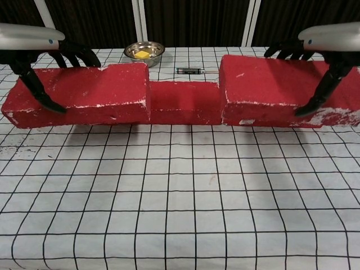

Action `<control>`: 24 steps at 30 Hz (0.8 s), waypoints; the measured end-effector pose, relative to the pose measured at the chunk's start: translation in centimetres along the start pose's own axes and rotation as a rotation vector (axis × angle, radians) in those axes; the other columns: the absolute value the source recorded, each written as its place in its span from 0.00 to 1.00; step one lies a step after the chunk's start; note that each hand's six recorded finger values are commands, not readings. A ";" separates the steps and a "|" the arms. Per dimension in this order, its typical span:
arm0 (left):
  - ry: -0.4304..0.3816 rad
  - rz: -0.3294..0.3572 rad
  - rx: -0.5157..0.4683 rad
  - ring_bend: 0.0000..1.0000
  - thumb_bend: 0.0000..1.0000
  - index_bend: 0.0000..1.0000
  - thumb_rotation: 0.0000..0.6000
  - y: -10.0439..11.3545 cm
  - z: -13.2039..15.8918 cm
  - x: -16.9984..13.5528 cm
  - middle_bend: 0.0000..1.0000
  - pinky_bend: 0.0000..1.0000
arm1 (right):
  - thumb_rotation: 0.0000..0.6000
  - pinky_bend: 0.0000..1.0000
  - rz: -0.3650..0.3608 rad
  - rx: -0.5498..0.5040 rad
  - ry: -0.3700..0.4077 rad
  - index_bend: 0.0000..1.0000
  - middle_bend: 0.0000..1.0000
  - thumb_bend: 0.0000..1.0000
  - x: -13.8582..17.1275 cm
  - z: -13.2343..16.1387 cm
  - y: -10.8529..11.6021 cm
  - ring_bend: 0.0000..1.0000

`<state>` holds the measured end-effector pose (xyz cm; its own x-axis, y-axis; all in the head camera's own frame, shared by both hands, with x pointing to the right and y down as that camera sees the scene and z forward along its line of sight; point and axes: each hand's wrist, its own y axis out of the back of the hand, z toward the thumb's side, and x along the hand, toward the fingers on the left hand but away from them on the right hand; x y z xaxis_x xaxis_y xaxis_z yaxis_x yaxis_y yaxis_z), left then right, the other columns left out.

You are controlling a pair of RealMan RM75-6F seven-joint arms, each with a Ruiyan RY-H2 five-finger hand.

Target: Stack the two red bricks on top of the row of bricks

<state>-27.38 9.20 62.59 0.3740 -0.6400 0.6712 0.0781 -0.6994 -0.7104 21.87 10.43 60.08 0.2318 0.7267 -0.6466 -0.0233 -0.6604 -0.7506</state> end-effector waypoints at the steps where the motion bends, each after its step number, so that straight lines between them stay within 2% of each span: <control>1: 0.001 -0.001 0.004 0.17 0.30 0.20 1.00 0.3 -0.1 0.3 0.24 0.29 | 1.00 0.11 -0.003 0.005 0.002 0.10 0.18 0.02 -0.2 -0.1 0.5 0.15; 8: 0.013 0.003 0.075 0.16 0.30 0.21 1.00 3.5 -1.1 3.8 0.23 0.28 | 1.00 0.11 0.028 0.060 0.011 0.10 0.18 0.02 -3.3 -0.7 2.4 0.15; 12: 0.010 0.002 0.073 0.16 0.30 0.21 1.00 4.8 -1.4 5.7 0.23 0.28 | 1.00 0.11 0.063 0.079 0.006 0.10 0.18 0.02 -5.9 -1.4 3.4 0.15; 18: 0.012 0.005 0.034 0.16 0.30 0.22 1.00 5.6 -2.3 8.0 0.24 0.28 | 1.00 0.11 0.099 0.064 0.002 0.10 0.18 0.02 -9.6 -1.4 4.6 0.15; 24: -0.007 0.011 0.005 0.16 0.30 0.22 1.00 5.3 -2.6 9.7 0.23 0.28 | 1.00 0.11 0.099 0.045 0.017 0.10 0.18 0.02 -12.4 0.9 4.5 0.15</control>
<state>-25.78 -1.55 65.86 0.3811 -0.6454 0.6619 0.0785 -0.6908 -0.7188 17.97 -1.38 64.58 0.2424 0.6552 -0.7155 -0.0905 -0.7191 -0.6890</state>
